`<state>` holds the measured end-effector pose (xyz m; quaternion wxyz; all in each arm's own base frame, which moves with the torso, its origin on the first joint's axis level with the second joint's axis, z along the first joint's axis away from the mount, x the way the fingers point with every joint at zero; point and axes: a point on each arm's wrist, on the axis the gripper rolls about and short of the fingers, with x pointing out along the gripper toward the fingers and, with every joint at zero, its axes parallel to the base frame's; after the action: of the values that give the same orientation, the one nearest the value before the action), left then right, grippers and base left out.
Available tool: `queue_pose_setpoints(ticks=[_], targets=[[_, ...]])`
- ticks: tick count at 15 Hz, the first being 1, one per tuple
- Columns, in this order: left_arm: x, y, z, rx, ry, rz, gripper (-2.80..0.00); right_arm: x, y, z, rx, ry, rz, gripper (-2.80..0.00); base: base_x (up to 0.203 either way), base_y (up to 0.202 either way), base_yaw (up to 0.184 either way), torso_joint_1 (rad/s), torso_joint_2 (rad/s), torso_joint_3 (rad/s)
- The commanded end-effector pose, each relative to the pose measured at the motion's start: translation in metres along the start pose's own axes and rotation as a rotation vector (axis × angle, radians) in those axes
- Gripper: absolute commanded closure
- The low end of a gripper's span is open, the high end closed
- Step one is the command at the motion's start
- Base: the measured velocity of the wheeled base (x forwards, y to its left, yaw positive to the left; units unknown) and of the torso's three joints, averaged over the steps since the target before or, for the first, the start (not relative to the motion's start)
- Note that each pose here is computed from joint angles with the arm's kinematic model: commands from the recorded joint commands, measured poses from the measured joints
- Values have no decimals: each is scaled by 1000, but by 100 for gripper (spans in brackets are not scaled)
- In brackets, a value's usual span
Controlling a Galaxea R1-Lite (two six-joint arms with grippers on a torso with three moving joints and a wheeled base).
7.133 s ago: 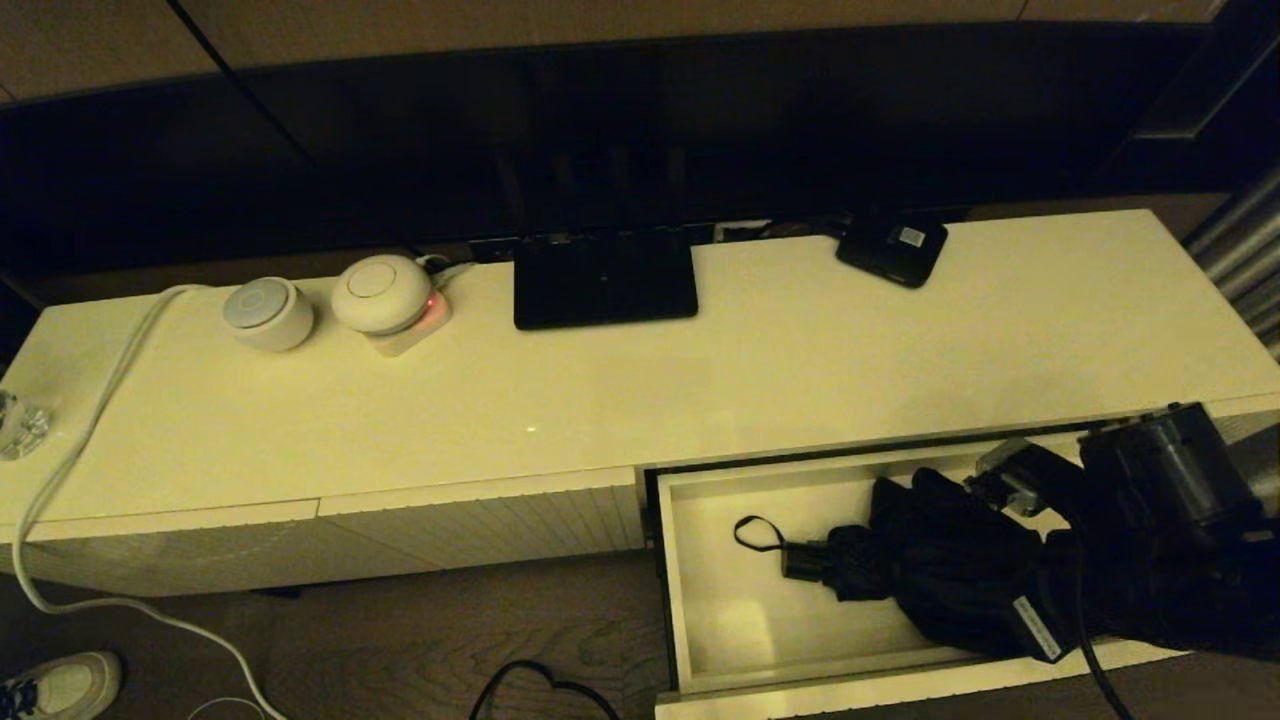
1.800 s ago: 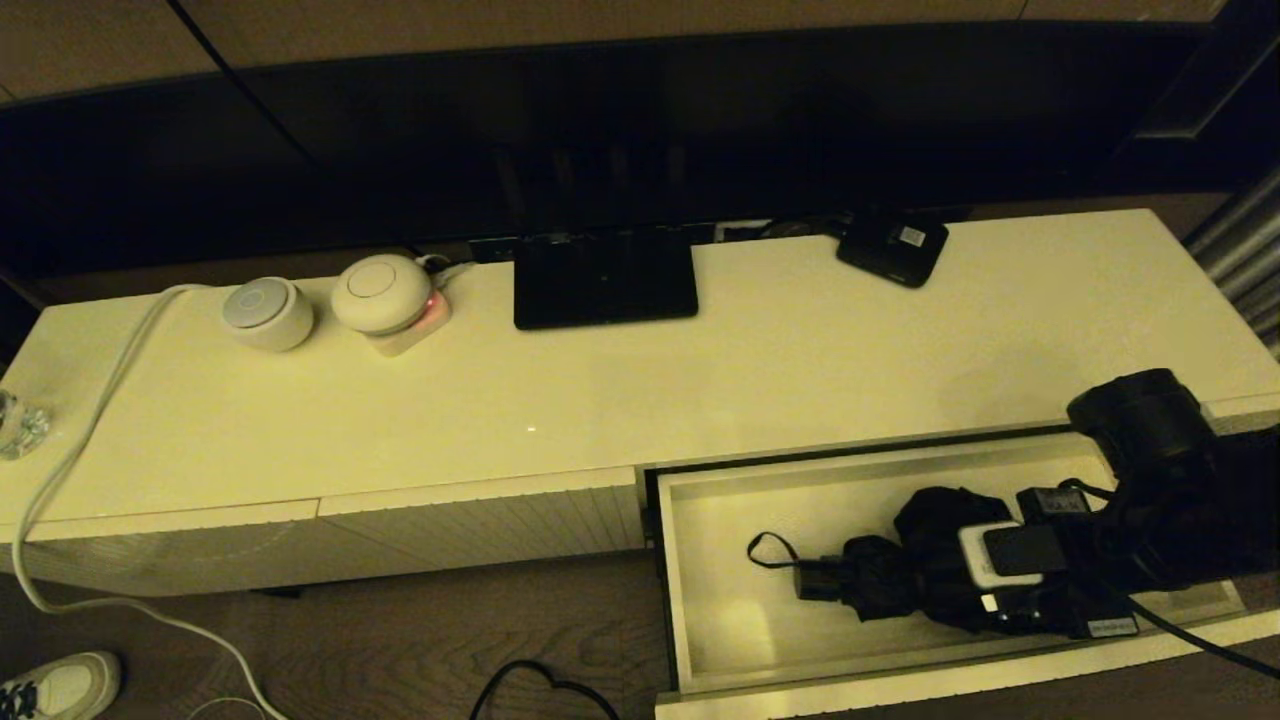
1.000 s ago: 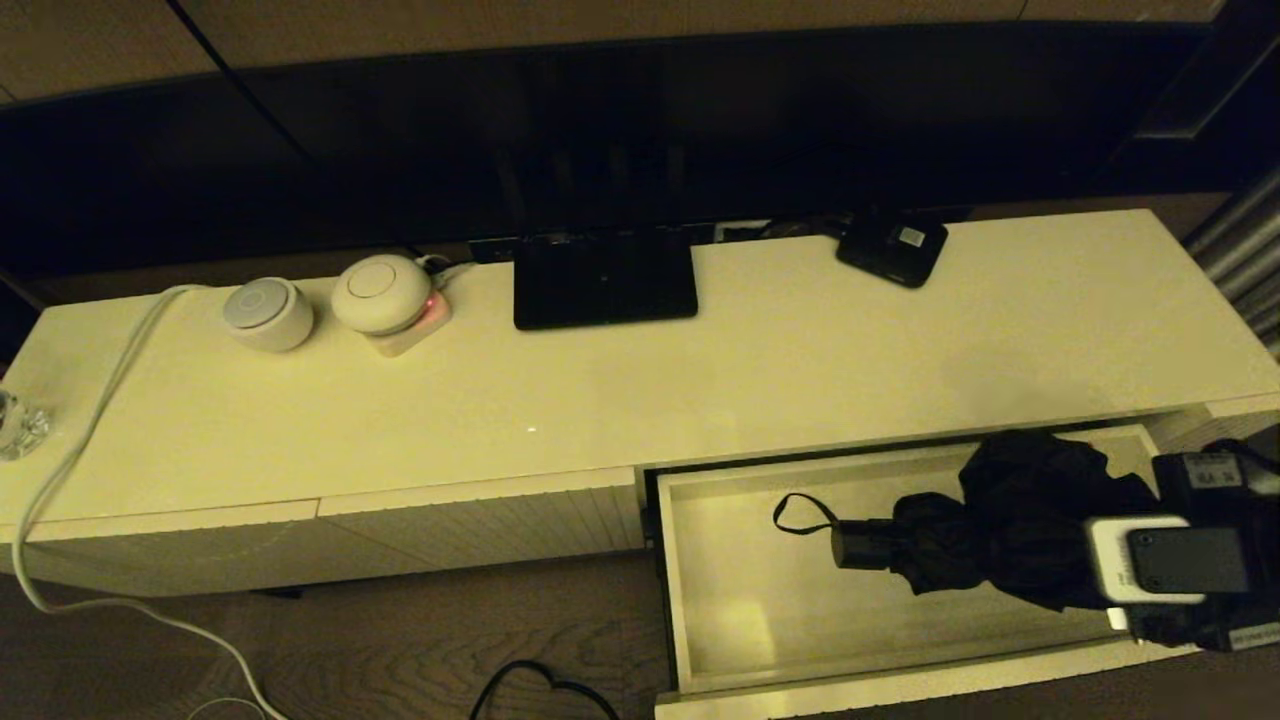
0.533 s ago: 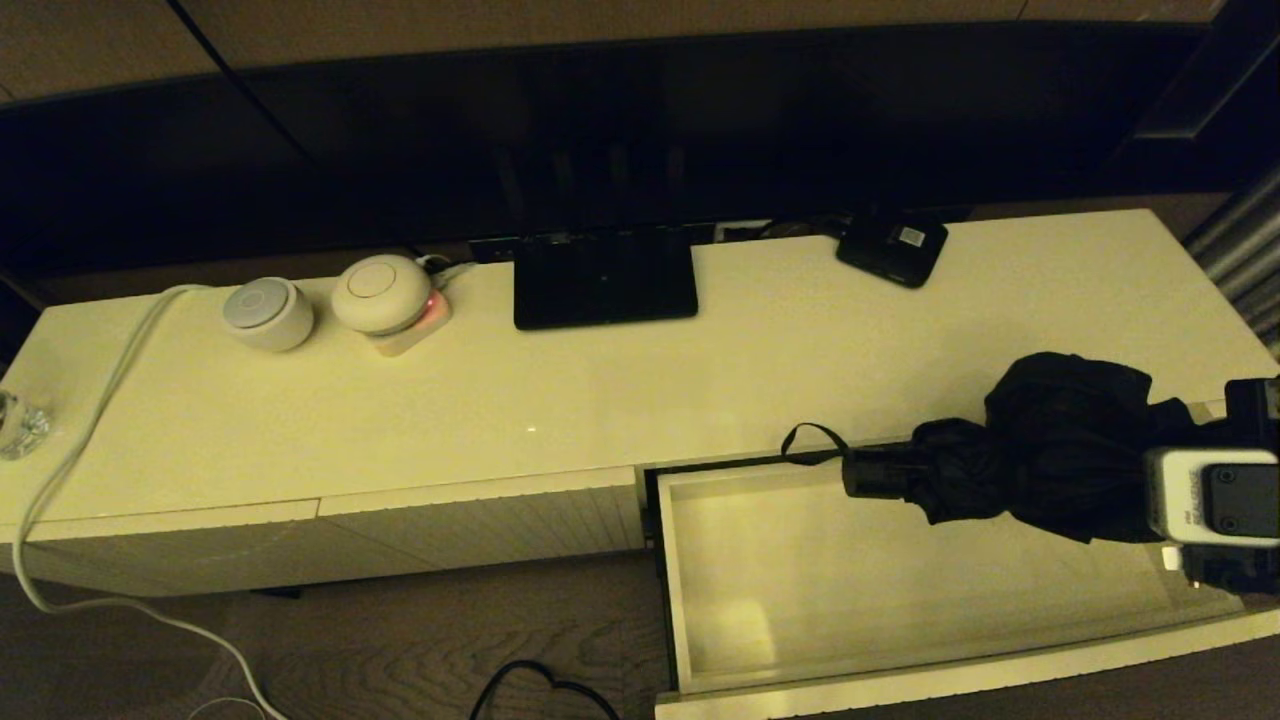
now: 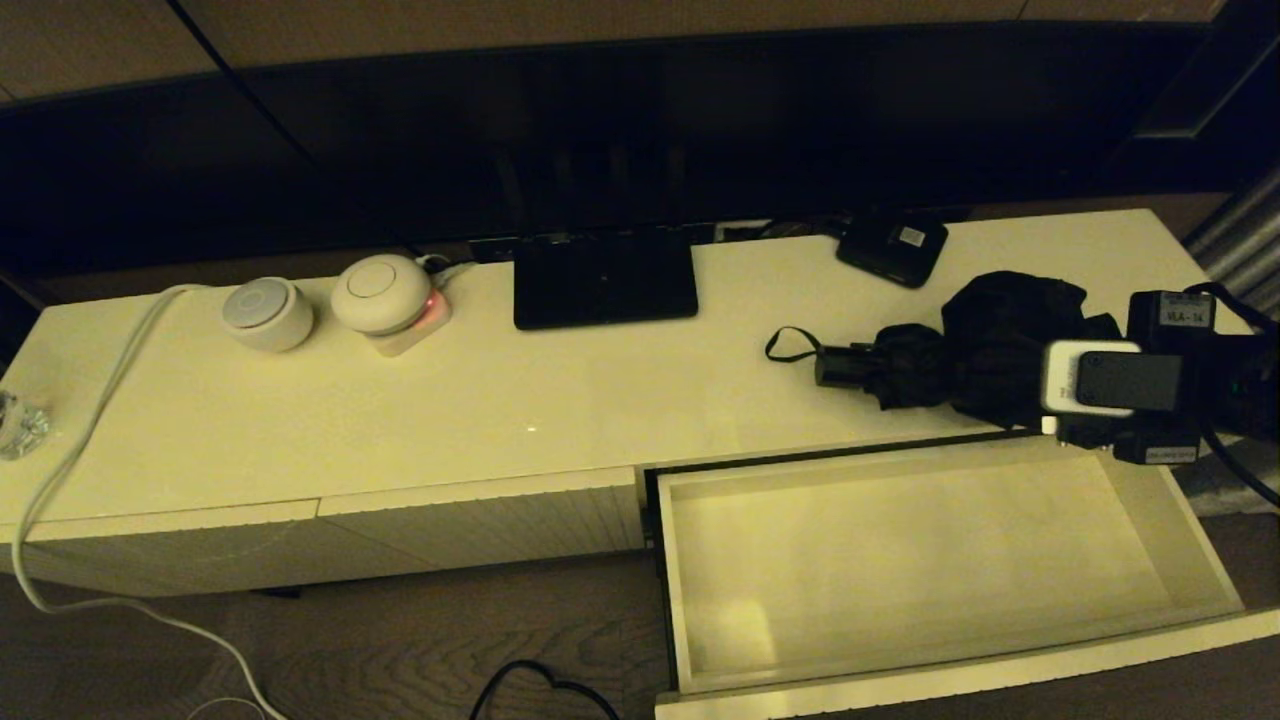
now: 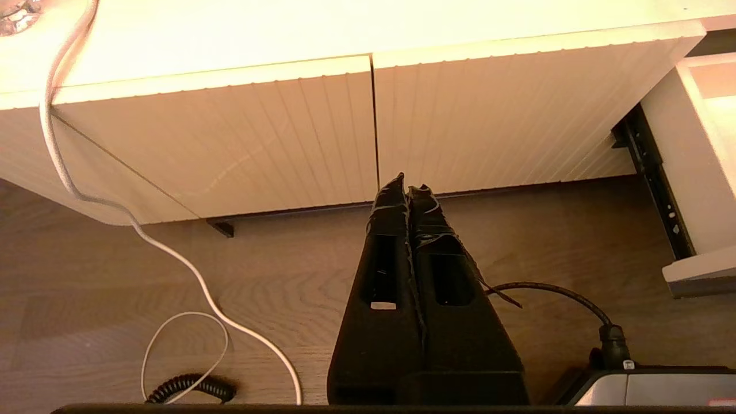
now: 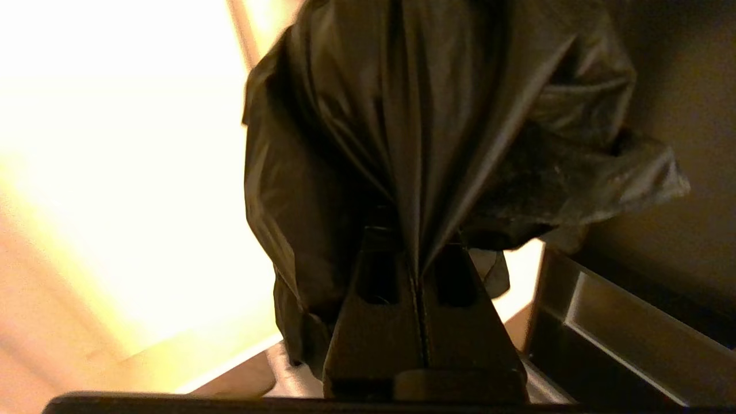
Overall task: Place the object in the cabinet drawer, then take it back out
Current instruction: Take the umbrella out of the drawer and put it on the table
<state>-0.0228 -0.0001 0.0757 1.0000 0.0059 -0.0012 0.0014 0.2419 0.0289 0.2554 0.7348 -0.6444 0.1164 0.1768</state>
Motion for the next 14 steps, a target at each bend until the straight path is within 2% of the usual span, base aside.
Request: queue_pose_setpoints(ticks=[1, 2, 6, 7, 8, 14], targets=[[0, 0, 0, 0, 1, 0, 0, 30, 0, -3, -3, 17, 47, 0, 0, 0, 0, 0, 0, 0], [0, 0, 0, 0, 1, 0, 0, 38, 0, -3, -3, 19, 55, 0, 0, 0, 0, 0, 0, 0], [0, 0, 0, 0, 1, 0, 0, 51, -3, -2, -5, 23, -12, 0, 0, 0, 0, 0, 0, 0], [0, 0, 0, 0, 1, 0, 0, 53, -2, 0, -8, 19, -12, -48, 0, 0, 0, 0, 0, 0], [0, 0, 0, 0, 1, 0, 0, 54, -2, 0, -9, 19, -13, -280, 0, 0, 0, 0, 0, 0], [0, 0, 0, 0, 1, 0, 0, 33, -6, 3, -11, 7, -49, -280, 0, 0, 0, 0, 0, 0]])
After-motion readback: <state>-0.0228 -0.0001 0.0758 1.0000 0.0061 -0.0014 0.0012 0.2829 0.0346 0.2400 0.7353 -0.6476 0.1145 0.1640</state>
